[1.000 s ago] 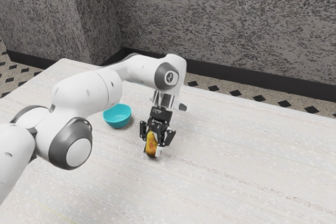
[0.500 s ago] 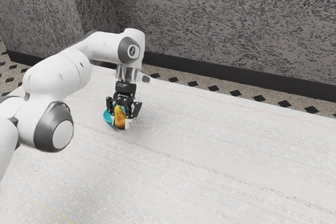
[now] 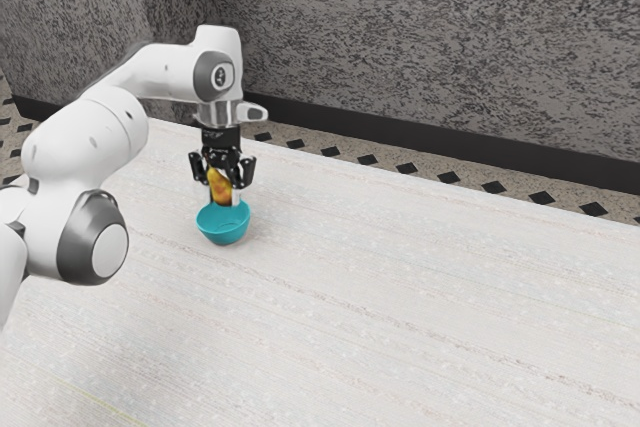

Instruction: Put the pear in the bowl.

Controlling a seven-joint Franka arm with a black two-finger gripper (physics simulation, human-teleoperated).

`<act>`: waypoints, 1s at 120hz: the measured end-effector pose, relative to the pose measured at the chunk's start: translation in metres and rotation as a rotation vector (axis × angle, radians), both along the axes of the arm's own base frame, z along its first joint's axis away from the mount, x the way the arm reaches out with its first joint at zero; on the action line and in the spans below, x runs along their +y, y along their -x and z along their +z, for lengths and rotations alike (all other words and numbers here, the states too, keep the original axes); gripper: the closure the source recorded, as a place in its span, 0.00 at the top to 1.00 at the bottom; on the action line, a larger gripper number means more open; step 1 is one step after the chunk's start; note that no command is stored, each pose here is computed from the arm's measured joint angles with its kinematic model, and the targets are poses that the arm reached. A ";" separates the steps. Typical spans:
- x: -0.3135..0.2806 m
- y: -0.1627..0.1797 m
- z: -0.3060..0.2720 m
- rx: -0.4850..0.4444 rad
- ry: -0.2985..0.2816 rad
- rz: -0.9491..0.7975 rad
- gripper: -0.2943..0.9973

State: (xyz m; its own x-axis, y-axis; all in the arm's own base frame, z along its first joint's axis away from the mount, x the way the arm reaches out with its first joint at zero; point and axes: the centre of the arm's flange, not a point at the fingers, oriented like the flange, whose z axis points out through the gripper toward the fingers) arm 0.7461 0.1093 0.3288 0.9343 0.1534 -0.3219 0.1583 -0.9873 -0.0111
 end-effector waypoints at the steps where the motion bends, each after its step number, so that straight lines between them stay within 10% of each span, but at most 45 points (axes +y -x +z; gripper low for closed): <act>1: 0.001 0.000 0.000 -0.002 0.002 0.001 0.45; 52: 0.006 0.003 0.061 -0.099 0.013 0.007 0.73; 99: -0.073 0.208 0.277 -0.191 0.009 -0.095 0.77; 120: -0.119 0.232 0.300 -0.248 -0.042 -0.198 0.77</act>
State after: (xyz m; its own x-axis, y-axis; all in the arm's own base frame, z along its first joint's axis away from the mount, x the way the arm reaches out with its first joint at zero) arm 0.5145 -0.0095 0.6292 0.9965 -0.0307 -0.0782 -0.0336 -0.9987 -0.0371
